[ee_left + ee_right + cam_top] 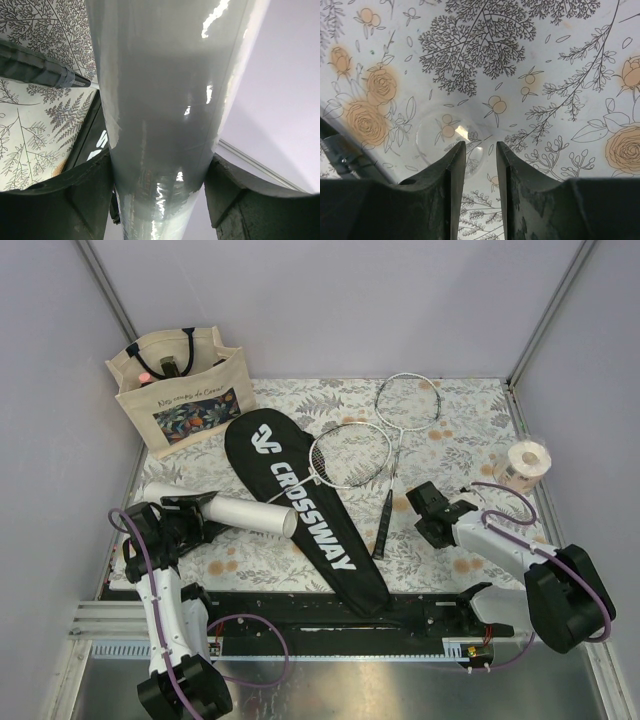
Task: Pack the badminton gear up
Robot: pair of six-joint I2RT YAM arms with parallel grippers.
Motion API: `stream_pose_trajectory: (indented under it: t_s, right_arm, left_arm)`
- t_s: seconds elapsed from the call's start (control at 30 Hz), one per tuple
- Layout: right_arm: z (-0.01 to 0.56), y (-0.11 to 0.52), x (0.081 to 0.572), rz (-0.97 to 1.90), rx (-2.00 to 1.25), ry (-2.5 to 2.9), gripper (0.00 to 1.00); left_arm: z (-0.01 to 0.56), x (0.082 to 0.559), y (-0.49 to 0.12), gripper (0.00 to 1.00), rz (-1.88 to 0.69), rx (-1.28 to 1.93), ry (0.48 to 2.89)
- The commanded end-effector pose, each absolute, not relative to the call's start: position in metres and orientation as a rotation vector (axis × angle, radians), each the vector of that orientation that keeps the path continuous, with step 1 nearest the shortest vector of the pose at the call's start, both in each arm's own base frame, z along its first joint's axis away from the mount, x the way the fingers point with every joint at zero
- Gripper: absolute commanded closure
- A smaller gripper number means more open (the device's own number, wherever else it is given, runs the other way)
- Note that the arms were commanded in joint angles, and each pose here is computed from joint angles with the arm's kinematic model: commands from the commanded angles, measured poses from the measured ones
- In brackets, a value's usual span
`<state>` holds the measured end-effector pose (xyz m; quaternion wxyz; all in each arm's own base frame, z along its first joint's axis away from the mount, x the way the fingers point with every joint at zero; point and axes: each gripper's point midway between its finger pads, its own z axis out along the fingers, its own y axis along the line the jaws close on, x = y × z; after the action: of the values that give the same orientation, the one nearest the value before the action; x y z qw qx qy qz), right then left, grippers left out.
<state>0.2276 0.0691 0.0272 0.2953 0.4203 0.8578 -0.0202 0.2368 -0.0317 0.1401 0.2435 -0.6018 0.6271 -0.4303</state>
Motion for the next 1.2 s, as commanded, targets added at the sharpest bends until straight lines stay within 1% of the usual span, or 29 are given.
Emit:
stream_pose_trajectory:
  t_s: [0.0, 0.33, 0.4, 0.47, 0.53, 0.63, 0.8, 0.97, 1.17]
  right_arm:
    - [0.02, 0.062, 0.229, -0.096, 1.204, 2.253, 0.61]
    - [0.019, 0.058, 0.232, -0.145, 1.193, 2.258, 0.61]
    - [0.019, 0.059, 0.233, -0.144, 1.189, 2.265, 0.64]
    - [0.018, 0.059, 0.234, -0.149, 1.181, 2.272, 0.66]
    - [0.019, 0.061, 0.235, -0.149, 1.167, 2.286, 0.73]
    - [0.018, 0.063, 0.234, -0.14, 1.158, 2.307, 0.79]
    - [0.018, 0.067, 0.234, -0.105, 1.153, 2.327, 0.87]
    - [0.029, 0.072, 0.241, -0.017, 1.092, 2.305, 1.0]
    - [0.075, 0.072, 0.26, 0.118, 0.961, 2.16, 1.0]
  left_arm:
    - [0.152, 0.239, -0.035, 0.49, -1.219, -1.587, 1.704]
    - [0.152, 0.241, -0.034, 0.49, -1.218, -1.597, 1.7]
    - [0.153, 0.241, -0.034, 0.49, -1.219, -1.598, 1.699]
    - [0.154, 0.241, -0.034, 0.49, -1.22, -1.595, 1.697]
    - [0.155, 0.24, -0.035, 0.5, -1.222, -1.598, 1.7]
    - [0.154, 0.24, -0.035, 0.5, -1.224, -1.601, 1.701]
    - [0.157, 0.24, -0.035, 0.5, -1.227, -1.592, 1.699]
    - [0.157, 0.24, -0.033, 0.49, -1.21, -1.589, 1.7]
    - [0.154, 0.24, -0.034, 0.49, -1.217, -1.603, 1.711]
